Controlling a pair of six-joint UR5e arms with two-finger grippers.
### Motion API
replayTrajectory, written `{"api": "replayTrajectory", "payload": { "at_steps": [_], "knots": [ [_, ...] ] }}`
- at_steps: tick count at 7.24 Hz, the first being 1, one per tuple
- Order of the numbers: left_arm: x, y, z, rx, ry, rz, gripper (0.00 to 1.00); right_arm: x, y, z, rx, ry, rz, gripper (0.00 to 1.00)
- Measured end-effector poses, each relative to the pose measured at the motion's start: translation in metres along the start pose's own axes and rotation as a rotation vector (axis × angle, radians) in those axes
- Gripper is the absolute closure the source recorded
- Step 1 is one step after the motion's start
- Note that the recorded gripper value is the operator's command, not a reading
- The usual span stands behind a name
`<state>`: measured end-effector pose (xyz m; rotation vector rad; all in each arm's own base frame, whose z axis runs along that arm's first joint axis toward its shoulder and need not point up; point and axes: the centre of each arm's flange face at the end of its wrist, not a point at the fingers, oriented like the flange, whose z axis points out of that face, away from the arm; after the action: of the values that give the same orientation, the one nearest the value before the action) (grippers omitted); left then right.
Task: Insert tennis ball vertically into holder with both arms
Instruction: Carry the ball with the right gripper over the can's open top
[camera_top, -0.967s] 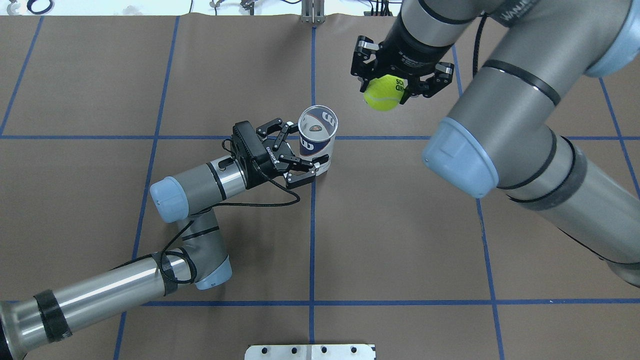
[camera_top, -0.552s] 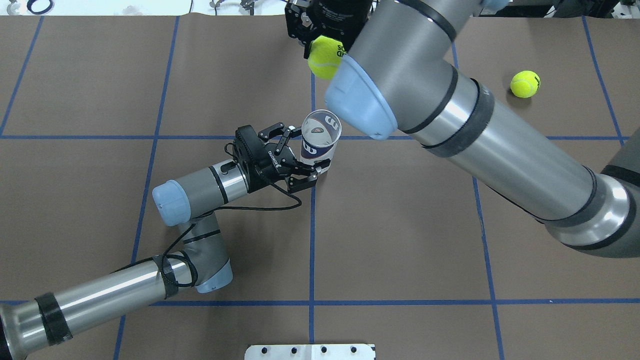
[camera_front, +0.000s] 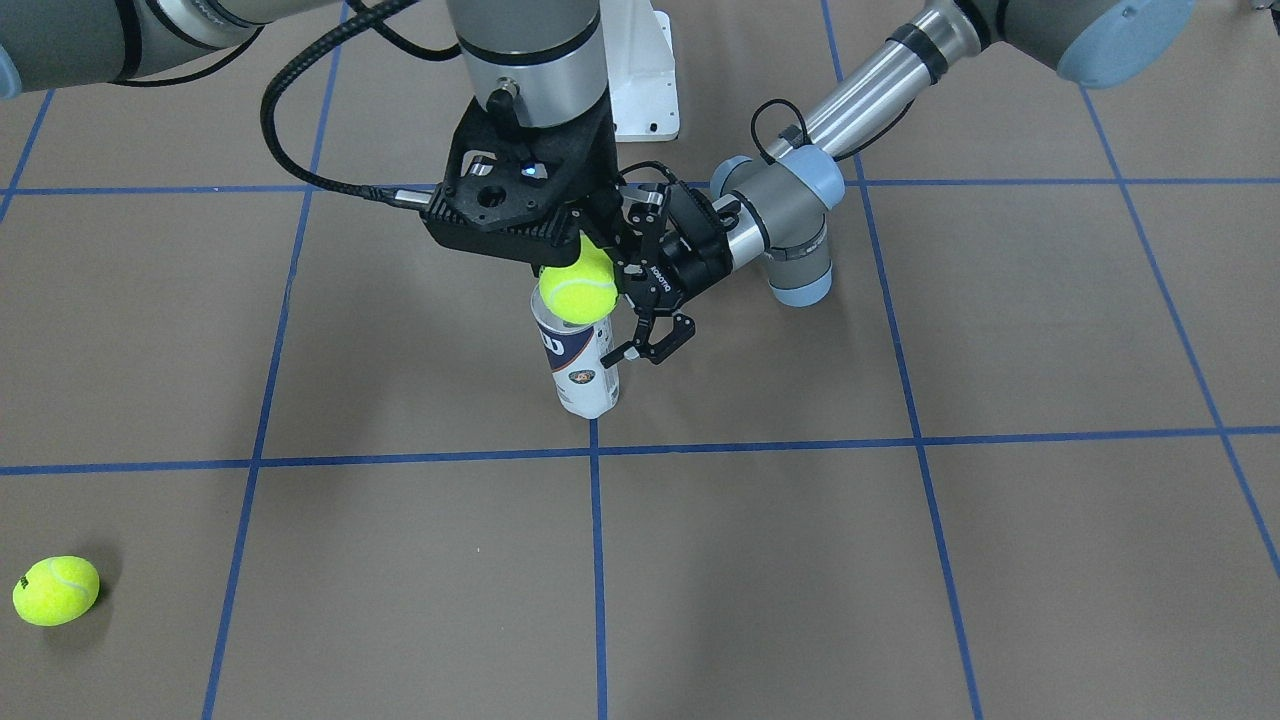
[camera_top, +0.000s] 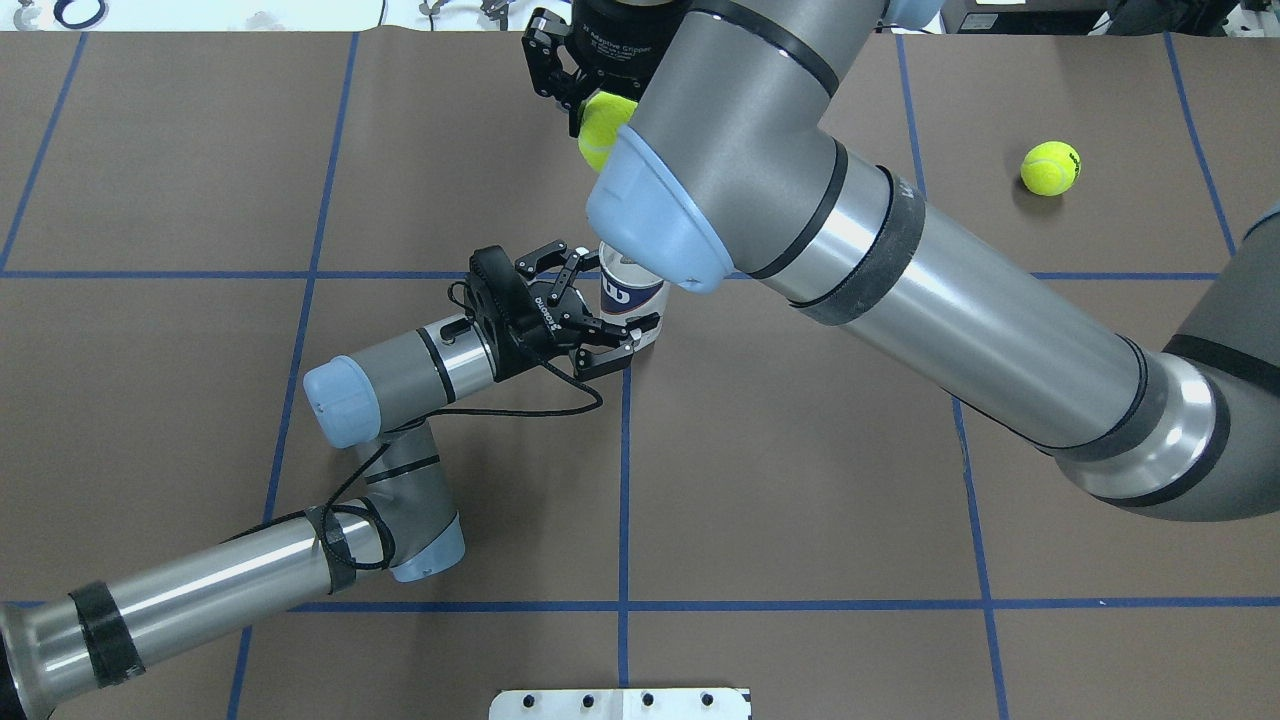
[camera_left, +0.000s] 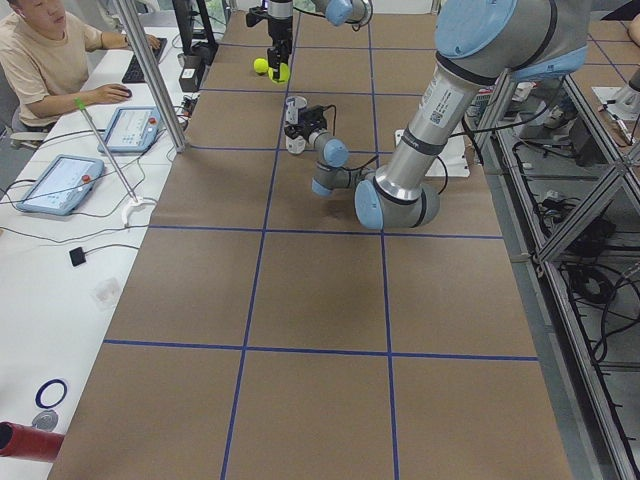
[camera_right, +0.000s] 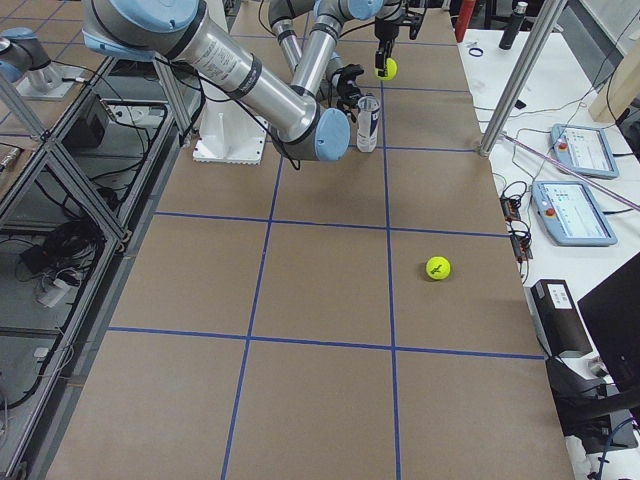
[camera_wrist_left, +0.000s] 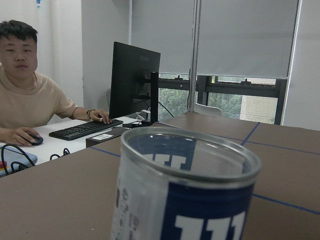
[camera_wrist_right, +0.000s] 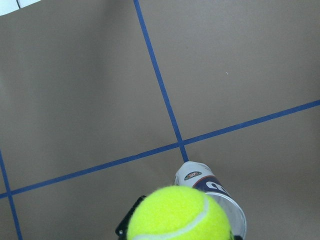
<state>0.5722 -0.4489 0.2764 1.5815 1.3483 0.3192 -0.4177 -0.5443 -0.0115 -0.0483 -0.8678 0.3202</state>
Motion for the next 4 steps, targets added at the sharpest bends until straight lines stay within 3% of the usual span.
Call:
{"api": "replayTrajectory", "payload": {
  "at_steps": [4],
  "knots": [
    [-0.011, -0.003, -0.002, 0.003, -0.012, 0.008, 0.01, 0.013, 0.012, 0.011, -0.011, 0.001, -0.015, 0.64]
  ]
}}
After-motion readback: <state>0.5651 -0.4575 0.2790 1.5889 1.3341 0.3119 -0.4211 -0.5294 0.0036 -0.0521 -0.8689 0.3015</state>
